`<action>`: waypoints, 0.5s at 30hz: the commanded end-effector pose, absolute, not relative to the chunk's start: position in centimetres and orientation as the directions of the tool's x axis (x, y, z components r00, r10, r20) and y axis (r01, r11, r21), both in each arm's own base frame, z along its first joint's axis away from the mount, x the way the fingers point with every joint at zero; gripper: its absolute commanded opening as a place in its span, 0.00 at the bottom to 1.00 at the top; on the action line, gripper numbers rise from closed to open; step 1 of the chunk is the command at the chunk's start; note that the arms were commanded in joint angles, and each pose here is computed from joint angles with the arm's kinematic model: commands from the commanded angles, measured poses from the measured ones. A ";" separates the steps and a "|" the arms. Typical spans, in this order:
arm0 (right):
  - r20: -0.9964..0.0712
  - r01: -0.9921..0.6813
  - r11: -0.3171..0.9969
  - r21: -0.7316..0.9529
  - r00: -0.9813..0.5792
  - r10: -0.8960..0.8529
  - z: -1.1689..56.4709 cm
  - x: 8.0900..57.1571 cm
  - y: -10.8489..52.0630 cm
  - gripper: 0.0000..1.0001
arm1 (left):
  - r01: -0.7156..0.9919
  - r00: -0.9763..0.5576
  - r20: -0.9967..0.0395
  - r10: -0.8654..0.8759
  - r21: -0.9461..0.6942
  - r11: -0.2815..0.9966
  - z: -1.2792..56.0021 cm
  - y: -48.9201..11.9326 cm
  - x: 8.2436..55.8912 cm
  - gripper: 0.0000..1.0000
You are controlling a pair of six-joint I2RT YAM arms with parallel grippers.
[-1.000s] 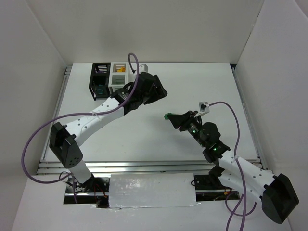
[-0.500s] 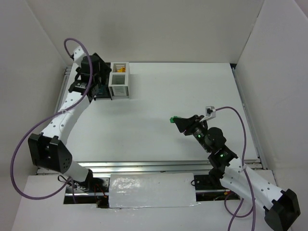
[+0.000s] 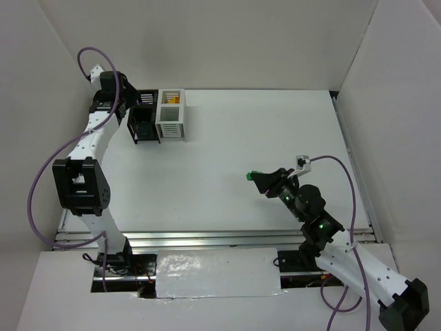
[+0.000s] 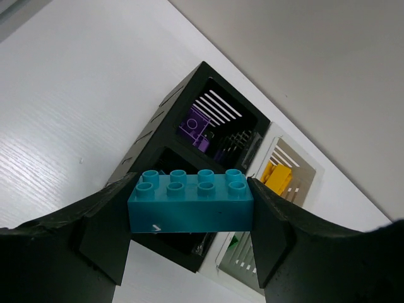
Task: Sort the legos into containers by color
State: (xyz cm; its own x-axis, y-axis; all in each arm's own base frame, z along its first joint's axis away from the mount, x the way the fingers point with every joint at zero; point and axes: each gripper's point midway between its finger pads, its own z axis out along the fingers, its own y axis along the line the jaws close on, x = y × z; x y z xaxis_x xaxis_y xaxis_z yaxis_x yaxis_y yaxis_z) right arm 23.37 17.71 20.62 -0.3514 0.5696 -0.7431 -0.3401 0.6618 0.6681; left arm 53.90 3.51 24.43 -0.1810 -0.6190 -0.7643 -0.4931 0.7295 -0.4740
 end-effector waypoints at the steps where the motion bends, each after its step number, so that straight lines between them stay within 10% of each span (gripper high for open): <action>1: -0.750 -0.339 0.669 0.661 -0.331 0.573 20.8 23.4 17.3 0.00 | -0.415 -0.143 -0.759 -0.636 -0.537 0.734 27.0 2.8 55.2 0.20; 15: -0.740 -0.327 0.666 0.670 -0.357 0.570 20.1 23.6 17.7 0.00 | -0.421 -0.240 -0.704 -0.668 -0.545 0.725 21.1 1.6 55.3 0.34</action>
State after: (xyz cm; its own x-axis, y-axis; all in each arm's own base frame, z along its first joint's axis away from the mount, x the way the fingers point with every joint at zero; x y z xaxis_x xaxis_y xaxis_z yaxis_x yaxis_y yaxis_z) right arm 23.42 17.77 19.99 -0.3669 0.5626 -0.7408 -0.3262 0.6680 0.6689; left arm 54.16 2.18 20.43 -0.2604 -0.6572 -0.7073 -0.4625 0.7279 -0.5061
